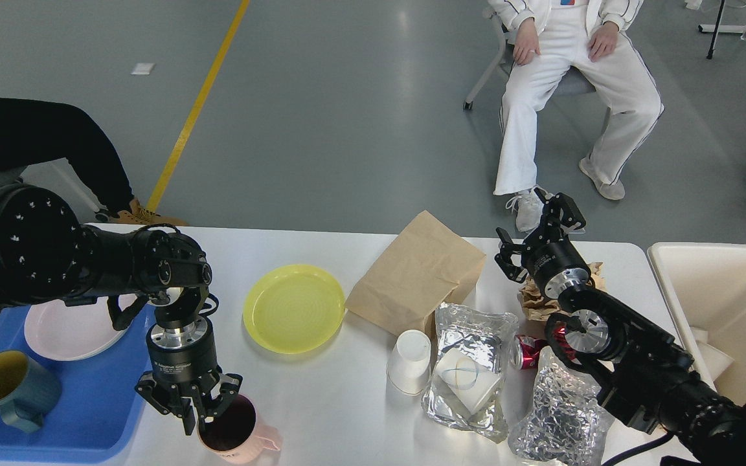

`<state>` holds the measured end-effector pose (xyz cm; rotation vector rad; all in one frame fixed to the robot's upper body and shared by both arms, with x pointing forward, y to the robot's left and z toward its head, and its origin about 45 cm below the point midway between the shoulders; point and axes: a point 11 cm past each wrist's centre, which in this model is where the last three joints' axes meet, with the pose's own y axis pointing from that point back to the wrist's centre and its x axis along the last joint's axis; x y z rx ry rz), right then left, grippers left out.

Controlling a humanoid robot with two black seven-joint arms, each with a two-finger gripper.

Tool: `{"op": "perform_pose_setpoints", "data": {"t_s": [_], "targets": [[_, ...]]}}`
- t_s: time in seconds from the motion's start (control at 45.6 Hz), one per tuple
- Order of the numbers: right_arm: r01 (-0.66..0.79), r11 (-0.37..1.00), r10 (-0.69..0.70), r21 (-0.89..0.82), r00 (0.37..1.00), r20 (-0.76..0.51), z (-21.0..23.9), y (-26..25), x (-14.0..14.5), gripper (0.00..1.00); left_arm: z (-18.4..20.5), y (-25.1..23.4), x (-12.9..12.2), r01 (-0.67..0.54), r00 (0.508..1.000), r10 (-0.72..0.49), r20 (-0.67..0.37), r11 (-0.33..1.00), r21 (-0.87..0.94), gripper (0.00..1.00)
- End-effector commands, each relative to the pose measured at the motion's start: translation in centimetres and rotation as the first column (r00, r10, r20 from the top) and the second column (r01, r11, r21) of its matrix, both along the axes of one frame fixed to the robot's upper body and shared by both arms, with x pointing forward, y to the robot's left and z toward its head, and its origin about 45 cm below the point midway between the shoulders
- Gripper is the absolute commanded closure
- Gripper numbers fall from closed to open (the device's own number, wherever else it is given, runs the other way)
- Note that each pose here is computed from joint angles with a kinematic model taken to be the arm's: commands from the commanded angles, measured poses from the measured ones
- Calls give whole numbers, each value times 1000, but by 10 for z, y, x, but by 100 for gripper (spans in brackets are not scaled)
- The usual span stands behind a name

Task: Tidy desktop
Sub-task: 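Grasp the pink mug with the left gripper, then move the pink mug into the tray beside the green mug and release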

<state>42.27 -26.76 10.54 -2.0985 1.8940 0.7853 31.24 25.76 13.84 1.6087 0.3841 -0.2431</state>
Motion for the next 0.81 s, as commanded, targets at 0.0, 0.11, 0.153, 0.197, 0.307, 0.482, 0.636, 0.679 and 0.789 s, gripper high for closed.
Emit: {"op": "perform_pose_setpoints", "data": {"t_s": [0.0,0.11,0.153,0.197,0.307,0.482,0.636,0.679,0.789], "targets": [[0,1000,0,1,1000,0,0,0,0,0,1,-2,1,-3,1000,3,3,1000,-6,89],[0,1000,0,-1,1000,0,0,0,0,0,5,-4,3,-3,1000,3,9,1000,-13,97],[0,1000,0,1,1000,0,0,0,0,0,6,-3,4,-6,1000,7,13,1000,-14,99],[0,1000,0,1,1000,0,0,0,0,0,9,-3,7,-9,1000,9,22,1000,-16,100],[0,1000,0,-1,1000,0,0,0,0,0,19,-5,15,-8,999,9,48,1000,-22,100],[0,1000,0,1,1000,0,0,0,0,0,37,-7,28,0,996,2,94,1000,-21,100],[0,1000,0,1,1000,0,0,0,0,0,81,11,49,-46,981,50,187,999,-28,100],[0,1000,0,1,1000,0,0,0,0,0,97,18,56,-65,973,71,221,997,-34,100],[0,1000,0,-1,1000,0,0,0,0,0,125,48,66,-143,944,152,291,988,-53,100]]}}
